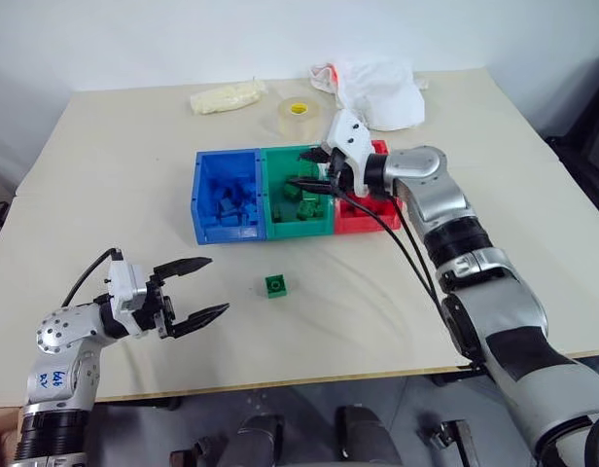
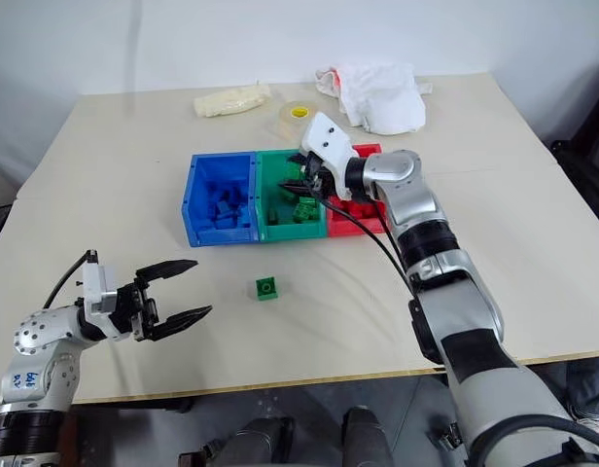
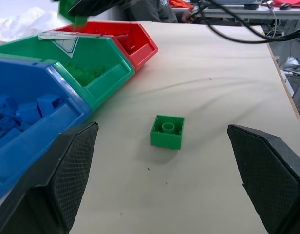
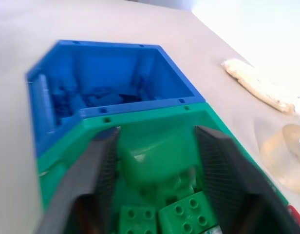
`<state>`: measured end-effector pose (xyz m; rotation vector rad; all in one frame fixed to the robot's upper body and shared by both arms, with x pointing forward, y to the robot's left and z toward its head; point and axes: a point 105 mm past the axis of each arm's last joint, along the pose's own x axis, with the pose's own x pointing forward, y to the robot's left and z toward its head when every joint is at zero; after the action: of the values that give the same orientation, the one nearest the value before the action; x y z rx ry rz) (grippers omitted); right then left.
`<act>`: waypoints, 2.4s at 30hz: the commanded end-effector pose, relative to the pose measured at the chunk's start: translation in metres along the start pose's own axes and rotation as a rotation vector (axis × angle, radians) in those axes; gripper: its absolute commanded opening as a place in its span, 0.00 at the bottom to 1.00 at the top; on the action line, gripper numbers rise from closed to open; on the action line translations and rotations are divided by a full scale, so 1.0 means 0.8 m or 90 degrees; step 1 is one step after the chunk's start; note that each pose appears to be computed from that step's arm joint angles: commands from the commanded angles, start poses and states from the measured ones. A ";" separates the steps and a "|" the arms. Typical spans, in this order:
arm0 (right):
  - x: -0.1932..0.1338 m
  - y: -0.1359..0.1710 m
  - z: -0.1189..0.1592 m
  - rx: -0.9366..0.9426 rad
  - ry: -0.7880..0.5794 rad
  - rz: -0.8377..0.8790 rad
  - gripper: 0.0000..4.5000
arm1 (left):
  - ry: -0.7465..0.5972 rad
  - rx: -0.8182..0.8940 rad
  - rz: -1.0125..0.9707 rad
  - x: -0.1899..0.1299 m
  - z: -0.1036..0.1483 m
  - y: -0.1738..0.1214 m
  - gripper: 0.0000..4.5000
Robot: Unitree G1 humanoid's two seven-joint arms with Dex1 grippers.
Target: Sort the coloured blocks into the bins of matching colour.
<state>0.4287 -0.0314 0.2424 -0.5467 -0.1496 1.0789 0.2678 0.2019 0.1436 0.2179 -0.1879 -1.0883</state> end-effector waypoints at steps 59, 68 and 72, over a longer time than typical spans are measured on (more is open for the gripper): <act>-0.213 0.098 -0.070 0.070 0.052 0.120 1.00 | 0.077 0.049 -0.078 0.097 -0.050 -0.024 1.00; -0.235 0.111 -0.073 0.090 0.070 0.047 1.00 | 0.099 0.056 -0.125 0.150 -0.067 -0.012 0.81; -0.239 0.112 -0.073 0.092 0.075 0.032 1.00 | 0.096 0.048 -0.134 0.151 -0.067 -0.013 0.53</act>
<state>0.2911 -0.1845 0.1618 -0.4575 0.0910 1.1073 0.3277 0.0957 0.0942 0.3954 -0.0674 -1.2579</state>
